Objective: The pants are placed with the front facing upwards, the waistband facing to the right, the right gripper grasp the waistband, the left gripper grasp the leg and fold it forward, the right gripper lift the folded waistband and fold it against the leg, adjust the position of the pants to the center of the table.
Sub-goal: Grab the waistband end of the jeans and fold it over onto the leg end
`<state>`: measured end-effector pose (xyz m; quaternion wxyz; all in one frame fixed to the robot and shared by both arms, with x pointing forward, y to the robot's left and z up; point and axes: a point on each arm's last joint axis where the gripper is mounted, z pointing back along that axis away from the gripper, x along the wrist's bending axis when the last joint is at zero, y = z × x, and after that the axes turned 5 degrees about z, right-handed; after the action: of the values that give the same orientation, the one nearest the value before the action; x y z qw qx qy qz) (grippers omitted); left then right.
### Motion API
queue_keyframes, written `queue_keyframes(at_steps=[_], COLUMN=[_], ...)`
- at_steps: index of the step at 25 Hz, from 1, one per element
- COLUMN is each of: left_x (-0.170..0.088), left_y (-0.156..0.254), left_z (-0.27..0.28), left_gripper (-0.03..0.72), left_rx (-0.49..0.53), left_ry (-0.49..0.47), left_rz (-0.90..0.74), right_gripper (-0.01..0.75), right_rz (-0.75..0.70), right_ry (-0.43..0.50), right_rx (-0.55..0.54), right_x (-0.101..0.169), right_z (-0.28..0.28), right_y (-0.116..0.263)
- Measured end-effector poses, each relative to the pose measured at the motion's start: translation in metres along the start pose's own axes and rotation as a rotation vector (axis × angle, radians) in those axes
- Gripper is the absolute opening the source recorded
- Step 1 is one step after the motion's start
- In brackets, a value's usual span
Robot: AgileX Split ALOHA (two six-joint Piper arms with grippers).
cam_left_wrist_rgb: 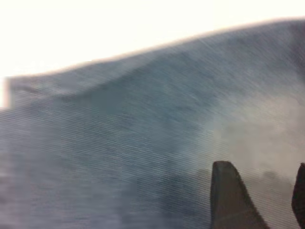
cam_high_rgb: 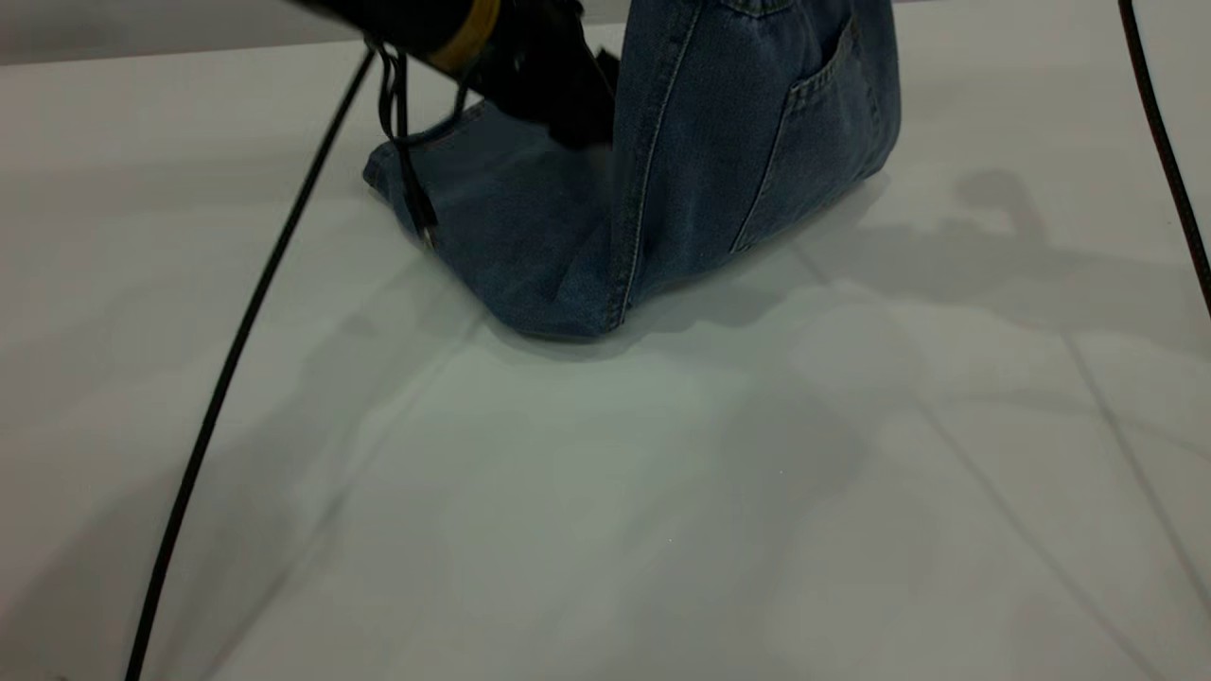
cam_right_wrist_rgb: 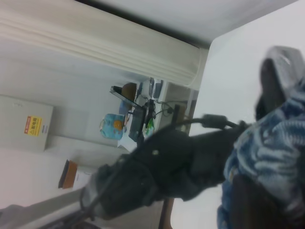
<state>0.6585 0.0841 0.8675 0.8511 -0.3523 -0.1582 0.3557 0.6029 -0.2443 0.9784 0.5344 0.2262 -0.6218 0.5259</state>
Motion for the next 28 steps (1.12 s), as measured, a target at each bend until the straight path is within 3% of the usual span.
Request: queue_keyframes(at_steps=[8, 12, 22, 28], left_x=[0.051, 0.066, 0.065, 0.065], left_y=[-0.026, -0.045, -0.093, -0.106], left_z=[0.046, 0.078, 0.152, 0.179], left_gripper=[0.318, 0.318, 0.318, 0.318], left_rx=[-0.087, -0.155, -0.328, -0.385], left_ry=[-0.258, -0.321, -0.426, -0.478], left_rz=[0.059, 0.075, 0.061, 0.059], right_gripper=[0.047, 0.047, 0.047, 0.047], right_rz=[0.061, 0.102, 0.196, 0.223], right_ry=[-0.03, 0.038, 0.145, 0.137], right_rx=[0.077, 0.09, 0.108, 0.137], right_x=[0.01, 0.01, 0.001, -0.006], right_z=[-0.026, -0.044, -0.097, -0.132], right_y=[0.016, 0.021, 0.017, 0.017])
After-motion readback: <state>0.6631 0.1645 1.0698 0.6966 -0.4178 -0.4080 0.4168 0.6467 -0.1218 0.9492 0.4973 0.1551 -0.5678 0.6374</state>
